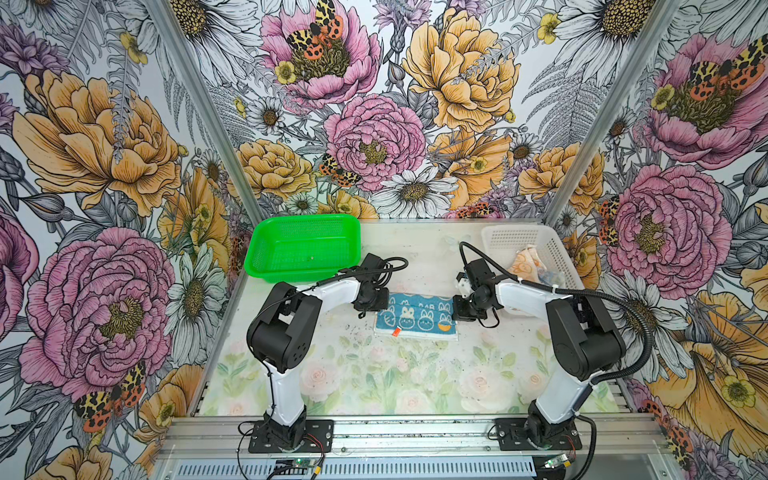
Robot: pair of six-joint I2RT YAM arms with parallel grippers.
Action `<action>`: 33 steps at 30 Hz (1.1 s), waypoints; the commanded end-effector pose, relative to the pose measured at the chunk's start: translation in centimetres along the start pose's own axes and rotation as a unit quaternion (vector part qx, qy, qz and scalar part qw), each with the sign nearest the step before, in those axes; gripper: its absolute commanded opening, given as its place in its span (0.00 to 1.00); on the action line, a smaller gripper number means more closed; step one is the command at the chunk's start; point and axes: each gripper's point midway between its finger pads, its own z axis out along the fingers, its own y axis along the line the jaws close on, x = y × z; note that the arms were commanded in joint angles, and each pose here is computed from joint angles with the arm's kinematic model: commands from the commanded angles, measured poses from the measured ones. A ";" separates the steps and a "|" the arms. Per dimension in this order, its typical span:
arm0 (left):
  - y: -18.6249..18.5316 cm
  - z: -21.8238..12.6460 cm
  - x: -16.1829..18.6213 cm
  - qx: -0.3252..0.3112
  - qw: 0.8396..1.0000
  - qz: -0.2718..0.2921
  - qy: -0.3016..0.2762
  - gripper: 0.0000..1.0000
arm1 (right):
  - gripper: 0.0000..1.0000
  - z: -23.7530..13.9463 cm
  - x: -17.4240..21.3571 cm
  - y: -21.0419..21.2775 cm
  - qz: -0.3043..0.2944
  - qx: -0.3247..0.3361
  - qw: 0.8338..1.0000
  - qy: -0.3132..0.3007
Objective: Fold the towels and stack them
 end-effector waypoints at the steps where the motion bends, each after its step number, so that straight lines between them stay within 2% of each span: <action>1: 0.9 1.4 -2.0 -0.009 1.000 -0.019 -0.015 0.00 | 0.00 1.6 -2.0 -1.4 0.019 0.023 1.000 -0.009; 9: 0.8 1.4 -5.4 -0.001 0.999 -0.022 -0.033 0.00 | 0.00 2.5 -5.9 -1.7 0.029 0.014 0.999 -0.015; 16: 1.2 -1.9 -7.1 -0.002 0.998 -0.022 -0.060 0.00 | 0.00 -2.3 -8.0 0.3 0.000 0.006 0.998 -0.062; 22: 1.4 -3.4 -6.9 -0.007 0.997 -0.022 -0.070 0.00 | 0.00 -3.9 -7.7 1.0 -0.010 0.000 0.997 -0.070; 33: 1.4 -3.8 -4.9 -0.009 0.998 -0.025 -0.061 0.00 | 0.00 -3.6 -5.8 0.0 -0.007 0.013 0.998 -0.059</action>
